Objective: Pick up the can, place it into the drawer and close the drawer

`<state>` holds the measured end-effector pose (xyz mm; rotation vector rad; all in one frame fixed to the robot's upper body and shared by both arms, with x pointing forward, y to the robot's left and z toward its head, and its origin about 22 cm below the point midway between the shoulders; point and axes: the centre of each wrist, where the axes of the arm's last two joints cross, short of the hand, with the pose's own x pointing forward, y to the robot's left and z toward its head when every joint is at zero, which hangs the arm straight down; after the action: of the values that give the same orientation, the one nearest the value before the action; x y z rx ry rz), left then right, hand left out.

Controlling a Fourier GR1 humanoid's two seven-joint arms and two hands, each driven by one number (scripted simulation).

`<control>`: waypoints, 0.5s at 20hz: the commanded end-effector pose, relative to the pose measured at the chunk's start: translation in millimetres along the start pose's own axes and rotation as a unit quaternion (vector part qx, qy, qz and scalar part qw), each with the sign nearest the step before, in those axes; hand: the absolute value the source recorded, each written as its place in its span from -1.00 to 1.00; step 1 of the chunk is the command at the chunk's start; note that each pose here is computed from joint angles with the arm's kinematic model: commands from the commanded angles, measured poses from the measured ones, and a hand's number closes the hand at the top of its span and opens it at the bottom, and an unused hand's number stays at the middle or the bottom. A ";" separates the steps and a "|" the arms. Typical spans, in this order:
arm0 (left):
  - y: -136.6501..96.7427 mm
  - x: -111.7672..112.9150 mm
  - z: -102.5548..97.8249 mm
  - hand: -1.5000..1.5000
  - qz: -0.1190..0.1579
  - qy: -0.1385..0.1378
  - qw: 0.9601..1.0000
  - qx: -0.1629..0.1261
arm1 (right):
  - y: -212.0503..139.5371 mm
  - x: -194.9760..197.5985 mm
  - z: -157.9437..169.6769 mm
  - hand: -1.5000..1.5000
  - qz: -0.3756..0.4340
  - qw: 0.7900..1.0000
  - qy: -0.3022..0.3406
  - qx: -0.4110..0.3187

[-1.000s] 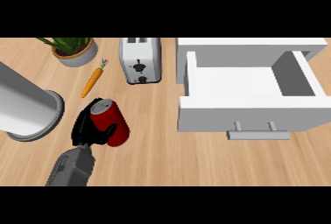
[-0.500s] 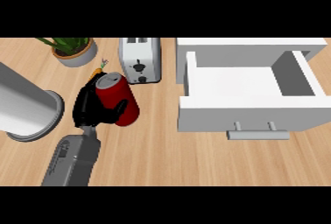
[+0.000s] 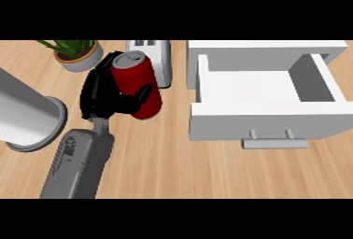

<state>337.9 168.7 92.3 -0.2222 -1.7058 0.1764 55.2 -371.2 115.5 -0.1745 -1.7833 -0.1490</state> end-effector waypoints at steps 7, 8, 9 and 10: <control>-70.7 49.5 -32.1 1.00 -0.019 -0.008 1.000 -0.020 | -0.4 7.9 -7.5 -1.00 -0.006 1.000 -0.003 0.003; -82.1 60.8 -41.1 1.00 -0.015 -0.015 1.000 -0.015 | 4.0 0.6 -2.1 -1.00 -0.001 1.000 0.004 0.012; -74.4 57.1 -50.3 1.00 -0.010 -0.017 1.000 -0.015 | 13.6 7.2 -0.4 -1.00 0.004 1.000 -0.007 0.008; -89.3 63.7 -55.2 1.00 -0.026 -0.010 0.999 -0.021 | 13.6 14.4 -8.3 -1.00 -0.005 1.000 0.001 0.006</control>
<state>365.6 117.8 159.5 -0.2166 -1.7338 0.1283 59.1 -364.5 122.6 -0.1656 -1.7836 -0.1414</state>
